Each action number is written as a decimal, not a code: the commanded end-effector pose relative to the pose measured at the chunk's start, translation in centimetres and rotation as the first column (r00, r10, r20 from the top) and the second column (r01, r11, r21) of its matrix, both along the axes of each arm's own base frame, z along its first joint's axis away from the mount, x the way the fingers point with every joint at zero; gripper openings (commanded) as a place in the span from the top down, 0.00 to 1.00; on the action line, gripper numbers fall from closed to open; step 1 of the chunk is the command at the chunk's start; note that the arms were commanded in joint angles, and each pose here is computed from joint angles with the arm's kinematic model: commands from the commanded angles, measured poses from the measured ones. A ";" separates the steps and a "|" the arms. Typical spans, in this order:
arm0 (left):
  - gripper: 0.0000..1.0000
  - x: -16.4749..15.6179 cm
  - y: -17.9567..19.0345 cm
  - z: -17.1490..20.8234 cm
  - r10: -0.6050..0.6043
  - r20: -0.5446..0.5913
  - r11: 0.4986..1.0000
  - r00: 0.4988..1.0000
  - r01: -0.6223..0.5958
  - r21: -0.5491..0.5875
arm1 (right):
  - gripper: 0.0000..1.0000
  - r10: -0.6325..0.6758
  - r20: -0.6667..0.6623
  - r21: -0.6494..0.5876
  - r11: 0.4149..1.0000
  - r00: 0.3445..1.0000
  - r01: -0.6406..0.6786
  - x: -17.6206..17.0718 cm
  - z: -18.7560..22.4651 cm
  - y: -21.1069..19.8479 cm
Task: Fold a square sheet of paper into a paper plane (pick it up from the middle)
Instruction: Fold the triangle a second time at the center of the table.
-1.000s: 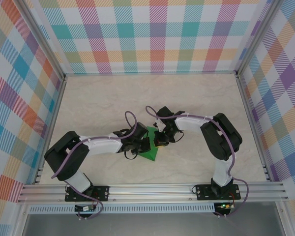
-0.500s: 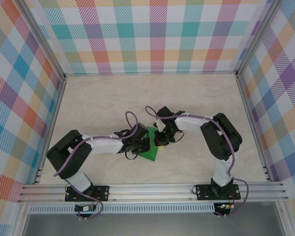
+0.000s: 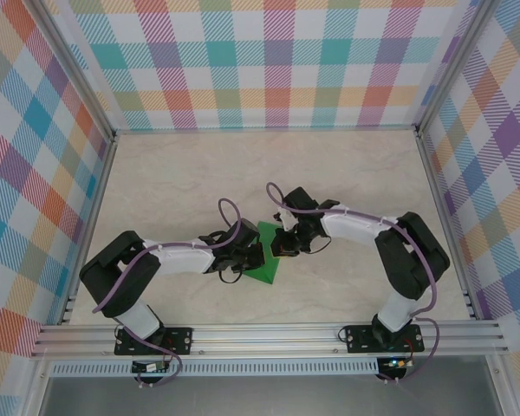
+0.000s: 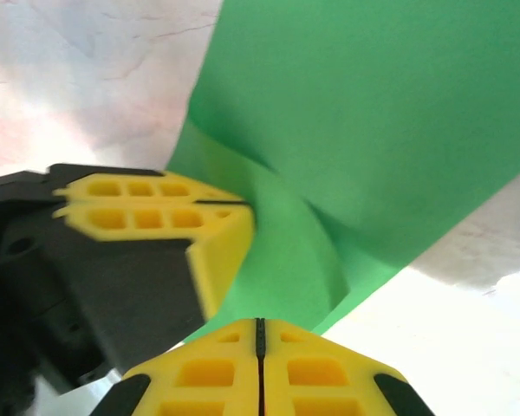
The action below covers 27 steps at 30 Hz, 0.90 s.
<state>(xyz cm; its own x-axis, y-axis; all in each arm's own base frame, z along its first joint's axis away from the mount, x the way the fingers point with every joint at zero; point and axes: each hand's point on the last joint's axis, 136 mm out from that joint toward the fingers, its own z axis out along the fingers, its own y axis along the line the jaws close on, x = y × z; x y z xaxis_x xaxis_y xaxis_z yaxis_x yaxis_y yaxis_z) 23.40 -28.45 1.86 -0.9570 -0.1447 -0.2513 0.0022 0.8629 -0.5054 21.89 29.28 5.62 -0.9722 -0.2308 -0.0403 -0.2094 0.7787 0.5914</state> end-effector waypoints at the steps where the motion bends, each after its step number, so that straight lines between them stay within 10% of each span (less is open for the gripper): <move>1: 0.98 -2.0 2.3 -2.5 0.012 -0.069 0.996 0.998 -0.005 0.094 | 0.93 -0.019 -0.063 0.041 0.999 0.998 0.022 -1.8 0.2 0.7; 27: 0.99 -1.8 2.0 -2.2 0.013 -0.065 0.996 0.998 -0.007 0.090 | 0.93 -0.063 -0.018 -0.158 0.986 0.998 0.059 0.0 -4.5 -0.3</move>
<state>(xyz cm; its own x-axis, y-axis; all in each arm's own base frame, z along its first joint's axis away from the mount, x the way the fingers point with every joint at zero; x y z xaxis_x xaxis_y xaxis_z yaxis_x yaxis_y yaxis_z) 23.42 -28.46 1.88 -0.9556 -0.1493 -0.2541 0.0016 0.8595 -0.5112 21.82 29.70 1.93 -0.9854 -0.1702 0.0005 -0.1472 0.8539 0.4991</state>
